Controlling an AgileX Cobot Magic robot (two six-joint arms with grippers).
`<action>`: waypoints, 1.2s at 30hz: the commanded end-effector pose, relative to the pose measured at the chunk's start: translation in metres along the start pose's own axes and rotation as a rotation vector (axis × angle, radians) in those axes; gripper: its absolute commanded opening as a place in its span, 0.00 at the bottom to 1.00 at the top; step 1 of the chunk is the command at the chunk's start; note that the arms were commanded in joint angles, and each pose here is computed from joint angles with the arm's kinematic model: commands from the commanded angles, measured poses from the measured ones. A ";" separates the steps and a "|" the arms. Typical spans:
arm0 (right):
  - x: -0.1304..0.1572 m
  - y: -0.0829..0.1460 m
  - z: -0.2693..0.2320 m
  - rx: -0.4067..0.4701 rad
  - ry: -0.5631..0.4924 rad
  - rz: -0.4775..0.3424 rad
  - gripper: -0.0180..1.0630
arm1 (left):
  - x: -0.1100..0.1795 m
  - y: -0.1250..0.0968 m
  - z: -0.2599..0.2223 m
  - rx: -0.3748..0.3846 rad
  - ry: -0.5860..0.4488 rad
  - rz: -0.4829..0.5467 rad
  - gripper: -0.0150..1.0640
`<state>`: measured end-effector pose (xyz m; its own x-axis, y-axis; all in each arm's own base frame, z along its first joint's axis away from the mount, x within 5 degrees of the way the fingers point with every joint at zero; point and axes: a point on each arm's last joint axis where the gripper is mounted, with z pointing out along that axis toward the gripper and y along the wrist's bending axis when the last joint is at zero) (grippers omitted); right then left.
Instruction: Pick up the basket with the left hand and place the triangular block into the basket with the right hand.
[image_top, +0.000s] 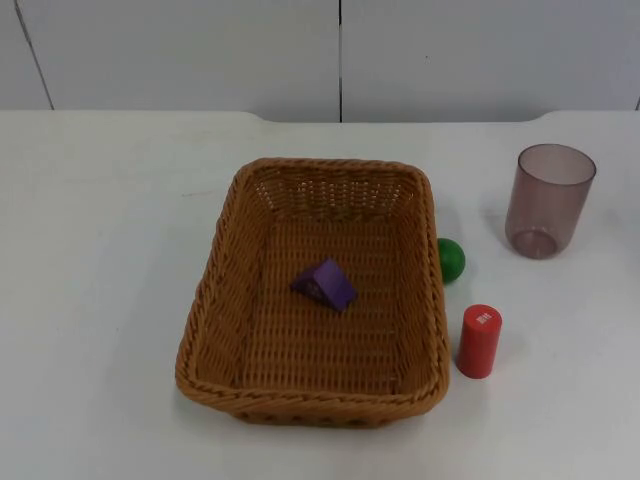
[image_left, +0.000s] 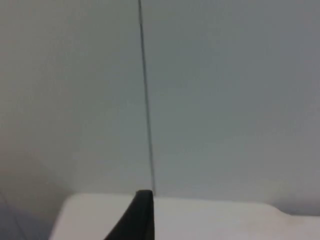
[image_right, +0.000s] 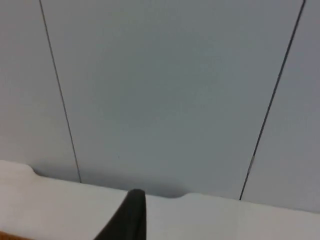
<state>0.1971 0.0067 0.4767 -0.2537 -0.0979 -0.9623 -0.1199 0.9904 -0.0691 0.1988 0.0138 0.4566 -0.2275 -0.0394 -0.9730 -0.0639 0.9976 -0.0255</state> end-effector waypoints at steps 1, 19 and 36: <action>0.003 0.001 -0.023 0.017 -0.046 0.004 0.99 | -0.001 0.002 -0.018 -0.026 -0.044 0.028 0.99; 0.077 0.029 -0.209 0.098 -0.364 -0.107 0.99 | 0.029 -0.001 -0.189 0.047 -0.403 0.036 0.99; 0.139 0.048 -0.280 0.062 -0.405 -0.118 0.99 | 0.102 0.004 -0.280 0.032 -0.443 0.083 0.99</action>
<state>-0.1127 0.0121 0.4175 0.1846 -0.1773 -0.9667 -0.0551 0.9802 -0.1902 -0.0969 -0.0015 0.4298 0.2488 0.0686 -0.9661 -0.0316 0.9975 0.0626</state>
